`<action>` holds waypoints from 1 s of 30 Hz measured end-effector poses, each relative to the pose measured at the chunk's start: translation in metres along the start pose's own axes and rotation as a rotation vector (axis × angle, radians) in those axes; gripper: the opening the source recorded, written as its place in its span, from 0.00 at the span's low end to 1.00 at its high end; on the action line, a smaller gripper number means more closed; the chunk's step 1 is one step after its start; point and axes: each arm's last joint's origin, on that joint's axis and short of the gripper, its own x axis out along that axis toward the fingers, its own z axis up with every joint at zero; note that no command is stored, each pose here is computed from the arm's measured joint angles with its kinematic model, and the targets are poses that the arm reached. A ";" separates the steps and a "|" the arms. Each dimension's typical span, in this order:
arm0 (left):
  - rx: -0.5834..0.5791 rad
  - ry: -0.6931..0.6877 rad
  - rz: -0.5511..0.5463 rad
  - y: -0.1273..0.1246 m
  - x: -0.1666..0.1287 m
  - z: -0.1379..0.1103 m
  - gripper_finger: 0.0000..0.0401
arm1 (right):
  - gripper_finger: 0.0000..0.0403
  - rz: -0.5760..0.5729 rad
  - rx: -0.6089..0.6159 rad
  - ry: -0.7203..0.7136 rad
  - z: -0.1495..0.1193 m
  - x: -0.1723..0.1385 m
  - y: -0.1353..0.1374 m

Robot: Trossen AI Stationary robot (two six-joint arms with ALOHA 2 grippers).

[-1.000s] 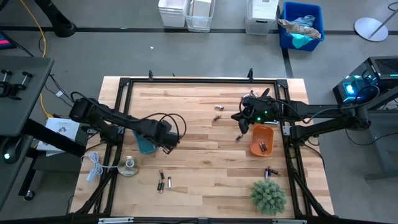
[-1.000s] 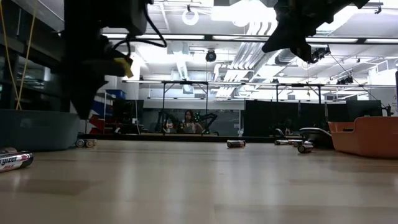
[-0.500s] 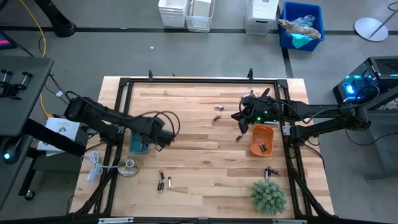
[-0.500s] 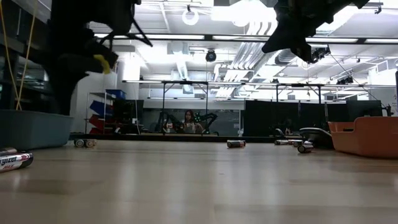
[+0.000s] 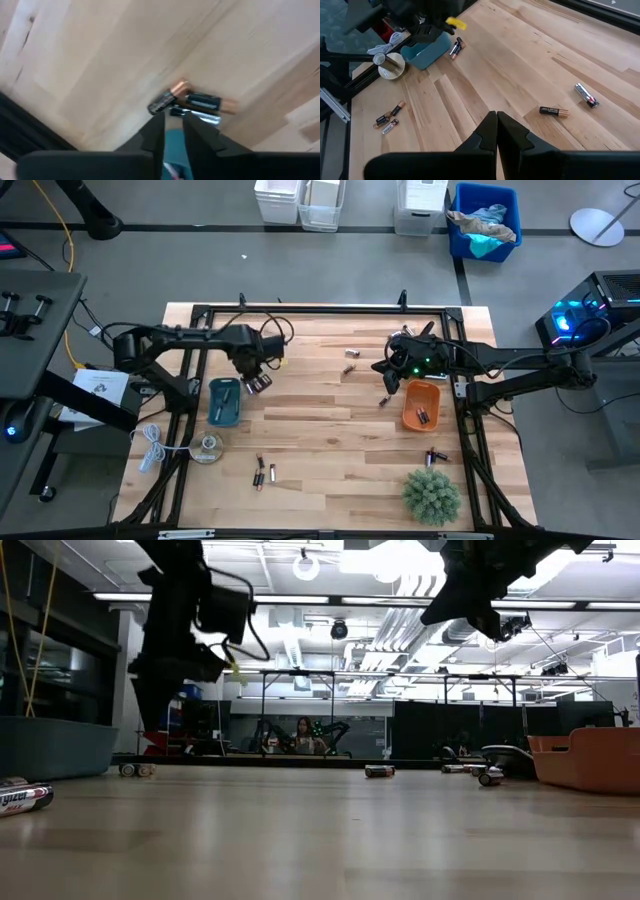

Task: Sort batteries
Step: Put the black battery into the orange bin

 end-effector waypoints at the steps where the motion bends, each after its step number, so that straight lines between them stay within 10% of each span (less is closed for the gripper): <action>1: 0.040 0.014 -0.002 0.003 0.002 0.002 0.21 | 0.00 0.003 0.000 0.002 0.000 0.000 0.000; 14: 0.459 0.147 0.015 -0.002 0.046 0.023 0.51 | 0.00 0.000 0.043 0.000 0.000 0.000 0.000; 24: 0.475 0.166 0.035 0.007 0.056 0.030 0.47 | 0.00 0.001 0.043 -0.001 0.000 0.000 0.000; 30: 0.412 0.140 0.017 0.014 0.057 0.034 0.24 | 0.00 0.001 0.043 -0.001 0.000 0.000 0.000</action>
